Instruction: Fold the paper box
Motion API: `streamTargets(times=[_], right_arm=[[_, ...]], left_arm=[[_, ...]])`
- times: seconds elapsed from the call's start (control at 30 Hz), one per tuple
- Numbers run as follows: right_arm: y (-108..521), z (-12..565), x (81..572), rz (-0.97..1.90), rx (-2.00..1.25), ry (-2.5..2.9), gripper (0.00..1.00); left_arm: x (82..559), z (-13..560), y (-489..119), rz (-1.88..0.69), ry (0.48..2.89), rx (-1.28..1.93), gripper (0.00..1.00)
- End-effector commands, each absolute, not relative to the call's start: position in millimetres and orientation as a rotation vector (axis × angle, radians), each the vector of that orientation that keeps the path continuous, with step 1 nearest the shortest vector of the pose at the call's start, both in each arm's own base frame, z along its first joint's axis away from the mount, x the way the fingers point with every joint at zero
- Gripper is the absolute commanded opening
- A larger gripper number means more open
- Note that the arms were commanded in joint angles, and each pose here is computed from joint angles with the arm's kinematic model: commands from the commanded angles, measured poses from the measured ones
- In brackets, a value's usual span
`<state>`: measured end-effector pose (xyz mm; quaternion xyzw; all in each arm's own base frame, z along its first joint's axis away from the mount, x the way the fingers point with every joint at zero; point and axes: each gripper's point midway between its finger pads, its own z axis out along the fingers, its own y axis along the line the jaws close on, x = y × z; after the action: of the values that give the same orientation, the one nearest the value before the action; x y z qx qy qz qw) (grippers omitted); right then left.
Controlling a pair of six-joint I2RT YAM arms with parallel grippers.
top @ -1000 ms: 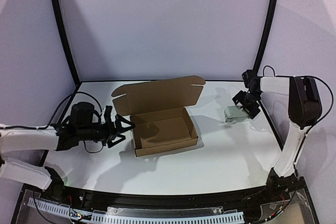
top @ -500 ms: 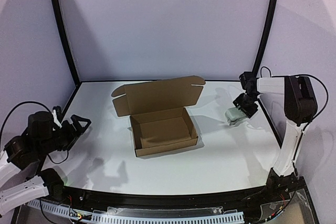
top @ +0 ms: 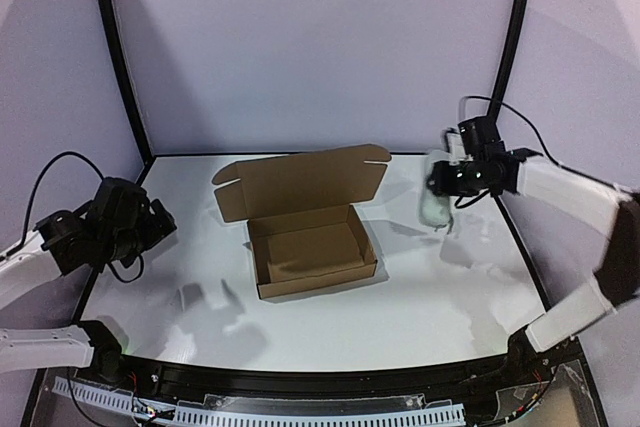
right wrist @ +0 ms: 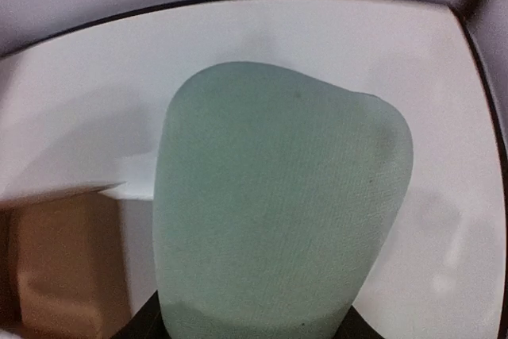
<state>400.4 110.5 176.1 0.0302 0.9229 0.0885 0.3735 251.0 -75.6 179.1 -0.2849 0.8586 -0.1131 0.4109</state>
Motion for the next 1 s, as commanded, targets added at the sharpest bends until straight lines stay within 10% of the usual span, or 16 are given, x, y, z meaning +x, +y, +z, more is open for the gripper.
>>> streamTargets(times=[0.0, 0.23, 0.97], right_arm=[[242.8, 228.7, 309.0, 0.278, -1.122, 1.831, 0.51], [301.7, 258.5, 205.9, 0.418, -1.719, 1.138, 0.53], [455.6, 219.0, 291.2, 0.264, -1.881, 0.884, 0.66]], left_arm=[[275.7, 187.2, -79.9, -0.391, 2.148, -0.731, 0.99], [290.2, 165.4, -93.4, -0.541, 2.245, -0.737, 1.0], [275.6, 196.4, -94.6, -0.527, 2.151, -0.365, 1.0]])
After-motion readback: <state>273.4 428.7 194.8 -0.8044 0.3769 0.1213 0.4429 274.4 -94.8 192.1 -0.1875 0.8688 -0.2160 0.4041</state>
